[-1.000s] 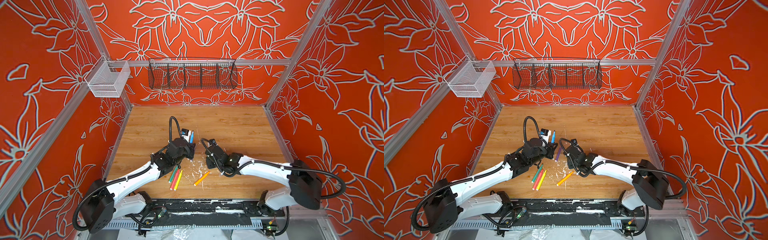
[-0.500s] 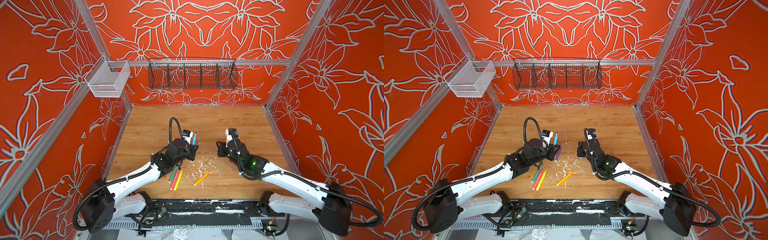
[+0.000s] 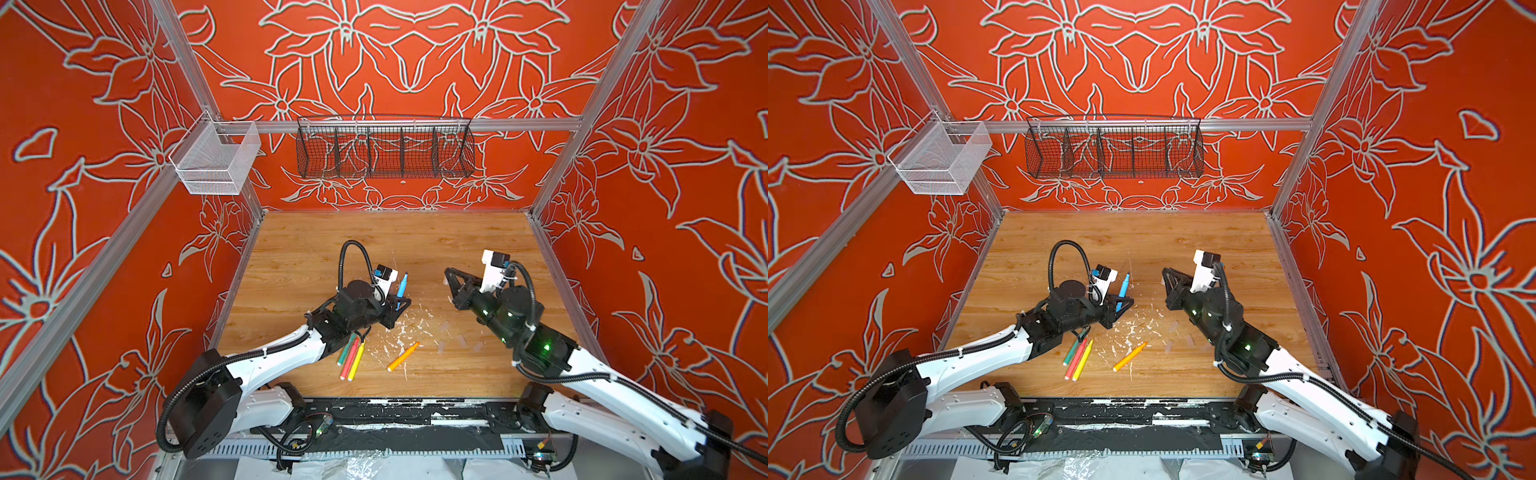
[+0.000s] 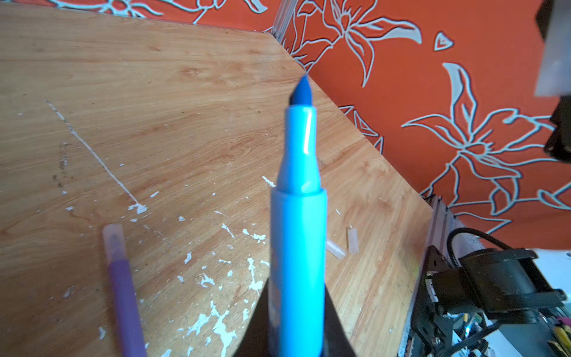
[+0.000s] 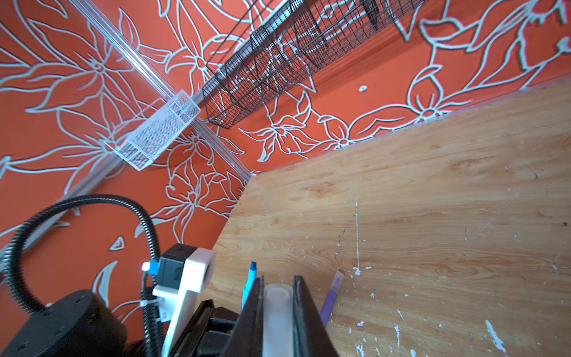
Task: Insert the pens into the pen caps
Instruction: 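Lift the translucent cap with the right gripper toward the blue marker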
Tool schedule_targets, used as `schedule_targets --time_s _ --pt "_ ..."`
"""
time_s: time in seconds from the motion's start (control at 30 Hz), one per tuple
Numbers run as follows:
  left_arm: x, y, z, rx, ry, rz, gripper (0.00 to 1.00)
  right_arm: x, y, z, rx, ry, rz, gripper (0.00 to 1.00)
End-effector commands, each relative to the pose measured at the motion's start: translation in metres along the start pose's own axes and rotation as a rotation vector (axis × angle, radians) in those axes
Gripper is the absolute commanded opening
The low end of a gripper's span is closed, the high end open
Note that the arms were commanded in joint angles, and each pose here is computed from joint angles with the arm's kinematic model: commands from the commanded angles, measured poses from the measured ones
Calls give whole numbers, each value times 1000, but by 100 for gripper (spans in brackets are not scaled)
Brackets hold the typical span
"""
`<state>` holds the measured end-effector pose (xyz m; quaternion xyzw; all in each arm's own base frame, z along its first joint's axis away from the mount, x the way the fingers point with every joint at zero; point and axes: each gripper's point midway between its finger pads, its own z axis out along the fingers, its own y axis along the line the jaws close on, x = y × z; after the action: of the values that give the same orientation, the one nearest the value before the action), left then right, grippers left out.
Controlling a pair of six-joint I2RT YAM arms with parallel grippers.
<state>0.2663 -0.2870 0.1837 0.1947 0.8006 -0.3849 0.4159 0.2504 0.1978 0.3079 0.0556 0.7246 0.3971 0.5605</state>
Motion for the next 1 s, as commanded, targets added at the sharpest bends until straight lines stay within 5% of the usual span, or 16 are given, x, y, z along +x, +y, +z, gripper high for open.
schedule_targets --time_s 0.0,0.37,0.97 --pt "-6 -21 6 77 0 26 0 17 -6 -10 -62 9 64 7" --pt "7 -55 18 108 49 104 0 30 22 6 -278 -7 117 5" --pt "4 -51 11 85 21 121 0 12 18 34 -204 -119 93 2"
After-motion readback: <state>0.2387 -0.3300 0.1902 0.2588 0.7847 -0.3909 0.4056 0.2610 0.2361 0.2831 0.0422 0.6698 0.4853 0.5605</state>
